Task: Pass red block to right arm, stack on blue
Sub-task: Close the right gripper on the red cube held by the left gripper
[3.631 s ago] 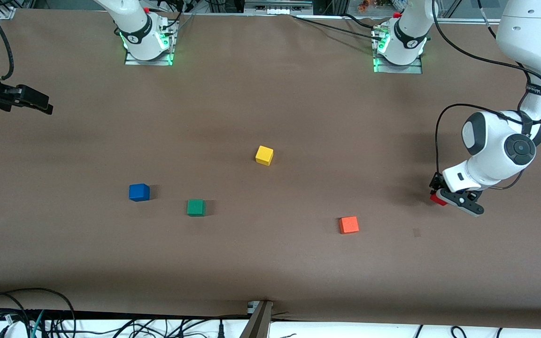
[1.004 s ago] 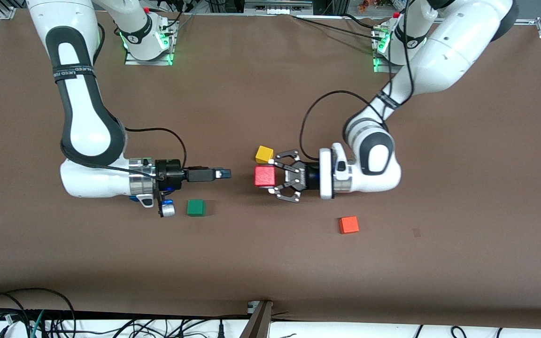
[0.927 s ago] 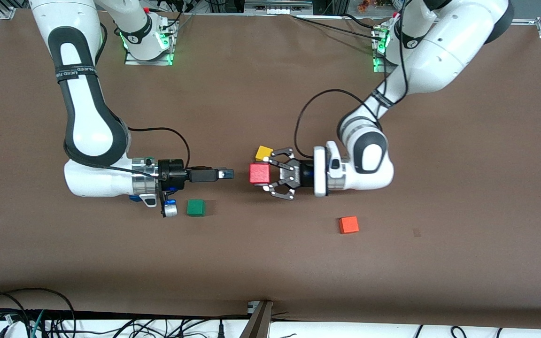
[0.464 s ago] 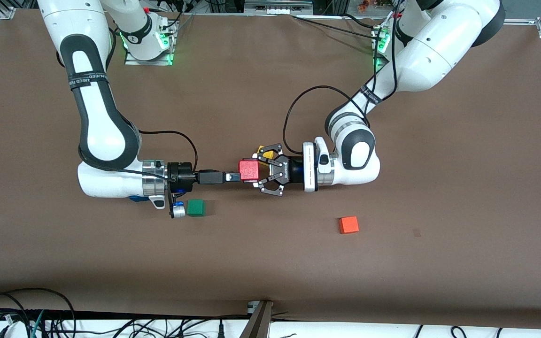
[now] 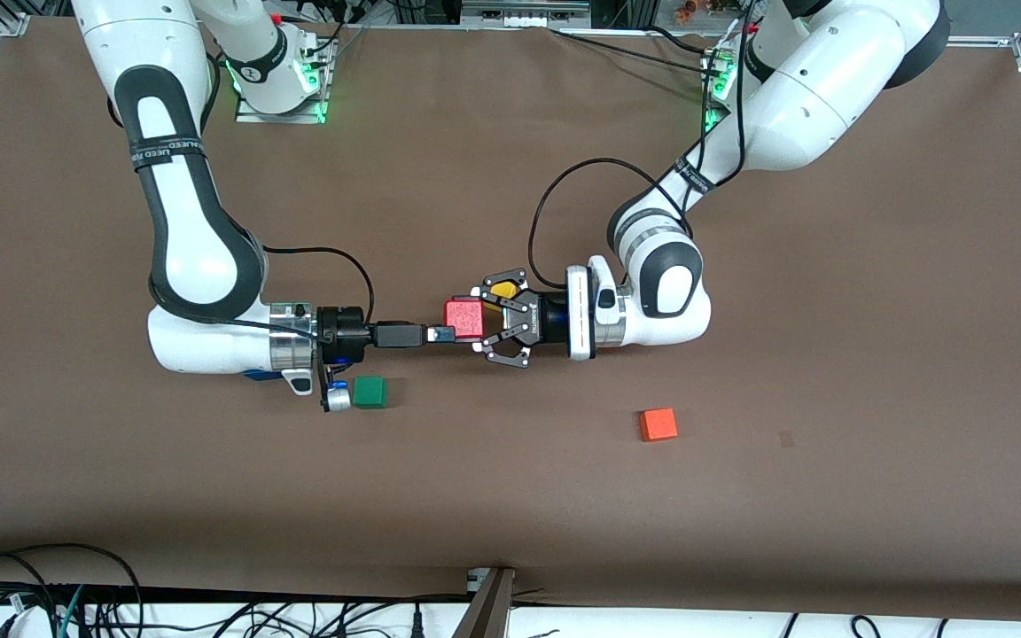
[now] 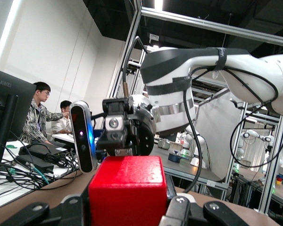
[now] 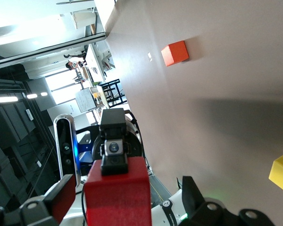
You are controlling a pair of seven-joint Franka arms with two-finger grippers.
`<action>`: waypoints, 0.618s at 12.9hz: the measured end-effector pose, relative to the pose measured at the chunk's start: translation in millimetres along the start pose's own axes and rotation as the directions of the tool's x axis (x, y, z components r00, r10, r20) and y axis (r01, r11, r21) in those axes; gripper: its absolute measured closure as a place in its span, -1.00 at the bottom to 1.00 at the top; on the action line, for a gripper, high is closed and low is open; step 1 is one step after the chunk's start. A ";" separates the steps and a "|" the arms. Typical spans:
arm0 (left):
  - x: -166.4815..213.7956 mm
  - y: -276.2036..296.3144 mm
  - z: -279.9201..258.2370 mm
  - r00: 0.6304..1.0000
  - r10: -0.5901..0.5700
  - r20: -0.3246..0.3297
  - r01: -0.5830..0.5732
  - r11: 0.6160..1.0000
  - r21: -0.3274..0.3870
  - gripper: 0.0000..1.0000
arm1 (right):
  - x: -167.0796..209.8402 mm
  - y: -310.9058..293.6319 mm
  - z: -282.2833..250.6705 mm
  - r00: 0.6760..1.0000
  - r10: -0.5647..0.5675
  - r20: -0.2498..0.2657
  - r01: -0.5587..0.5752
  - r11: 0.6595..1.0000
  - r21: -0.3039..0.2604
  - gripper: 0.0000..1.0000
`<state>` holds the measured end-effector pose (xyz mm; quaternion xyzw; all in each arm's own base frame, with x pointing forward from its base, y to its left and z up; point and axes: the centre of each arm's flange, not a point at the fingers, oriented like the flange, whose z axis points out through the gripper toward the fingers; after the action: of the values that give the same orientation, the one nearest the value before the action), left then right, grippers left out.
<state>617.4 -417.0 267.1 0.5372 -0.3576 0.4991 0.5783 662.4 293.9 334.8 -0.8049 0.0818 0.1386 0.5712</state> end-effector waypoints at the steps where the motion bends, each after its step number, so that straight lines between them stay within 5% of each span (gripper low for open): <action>1: 0.4 1.0 1.5 1.000 0.000 -0.002 0.000 1.000 -0.003 -0.12 | -0.2 -0.7 2.6 1.000 -0.002 -0.007 0.002 1.000 -0.003 -0.97; 3: 1.6 5.2 6.5 1.000 -0.004 -0.012 0.004 1.000 -0.016 -0.12 | -0.1 -2.7 6.1 1.000 -0.004 -0.021 0.004 1.000 -0.001 -0.81; 8: 8.2 21.9 26.8 0.997 -0.046 -0.067 0.045 0.999 -0.028 -0.12 | -1.7 -21.9 3.4 0.999 -0.022 -0.031 0.023 0.999 0.036 0.33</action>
<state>601.7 -443.3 285.1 0.5203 -0.3320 0.4989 0.6084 666.7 304.4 353.9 -0.7973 0.0837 0.1185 0.5859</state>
